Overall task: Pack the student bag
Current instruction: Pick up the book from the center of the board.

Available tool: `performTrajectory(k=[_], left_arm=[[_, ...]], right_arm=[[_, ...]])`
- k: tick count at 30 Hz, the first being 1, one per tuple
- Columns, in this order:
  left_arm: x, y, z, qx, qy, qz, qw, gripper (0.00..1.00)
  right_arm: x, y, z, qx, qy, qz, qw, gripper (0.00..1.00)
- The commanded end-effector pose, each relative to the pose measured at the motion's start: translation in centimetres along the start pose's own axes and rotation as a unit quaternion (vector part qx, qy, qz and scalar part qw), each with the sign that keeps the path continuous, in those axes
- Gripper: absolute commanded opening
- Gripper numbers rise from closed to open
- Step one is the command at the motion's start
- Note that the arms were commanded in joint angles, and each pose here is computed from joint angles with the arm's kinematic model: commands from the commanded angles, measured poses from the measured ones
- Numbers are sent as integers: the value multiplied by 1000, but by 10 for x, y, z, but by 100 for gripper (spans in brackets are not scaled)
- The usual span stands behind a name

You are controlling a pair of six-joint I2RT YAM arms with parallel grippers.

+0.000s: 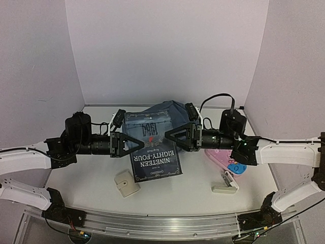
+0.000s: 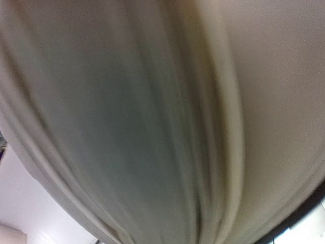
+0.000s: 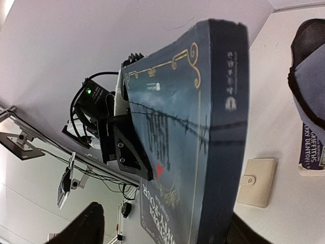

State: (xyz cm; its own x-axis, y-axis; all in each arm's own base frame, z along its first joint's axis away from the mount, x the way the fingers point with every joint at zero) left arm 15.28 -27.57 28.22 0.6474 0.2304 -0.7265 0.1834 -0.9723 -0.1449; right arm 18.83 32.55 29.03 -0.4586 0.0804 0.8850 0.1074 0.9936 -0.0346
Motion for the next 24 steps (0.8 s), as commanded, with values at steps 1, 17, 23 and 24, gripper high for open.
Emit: performTrajectory(k=[1, 17, 23, 24], left_arm=[[-3, -23, -44, -146, 21, -72, 986, 0], [-37, -50, -102, -334, 67, -46, 939, 0], [-42, -50, -105, -348, 52, -16, 936, 0], [-43, -49, -106, -348, 47, -7, 936, 0]], right_arm=[[19, -14, -21, -88, -28, -13, 996, 91], [-1, -1, -4, -226, 72, -39, 971, 98], [-5, 25, 0, -203, 82, -73, 973, 98], [-5, 29, -1, -201, 80, -82, 973, 98]])
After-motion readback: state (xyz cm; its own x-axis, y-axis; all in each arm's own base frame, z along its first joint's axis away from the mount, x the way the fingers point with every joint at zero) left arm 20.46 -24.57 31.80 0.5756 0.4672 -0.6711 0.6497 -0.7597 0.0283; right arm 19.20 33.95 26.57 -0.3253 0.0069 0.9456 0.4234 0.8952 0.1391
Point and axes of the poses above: each gripper's point midway between its finger pads, its own y axis out along the fingers, its own x axis along the line the jaws close on, z = x × y, the point moved 6 cm from there along -y, back along the fingers, and after that the axes turned 8 degrees about y, right-handed, at the moved point
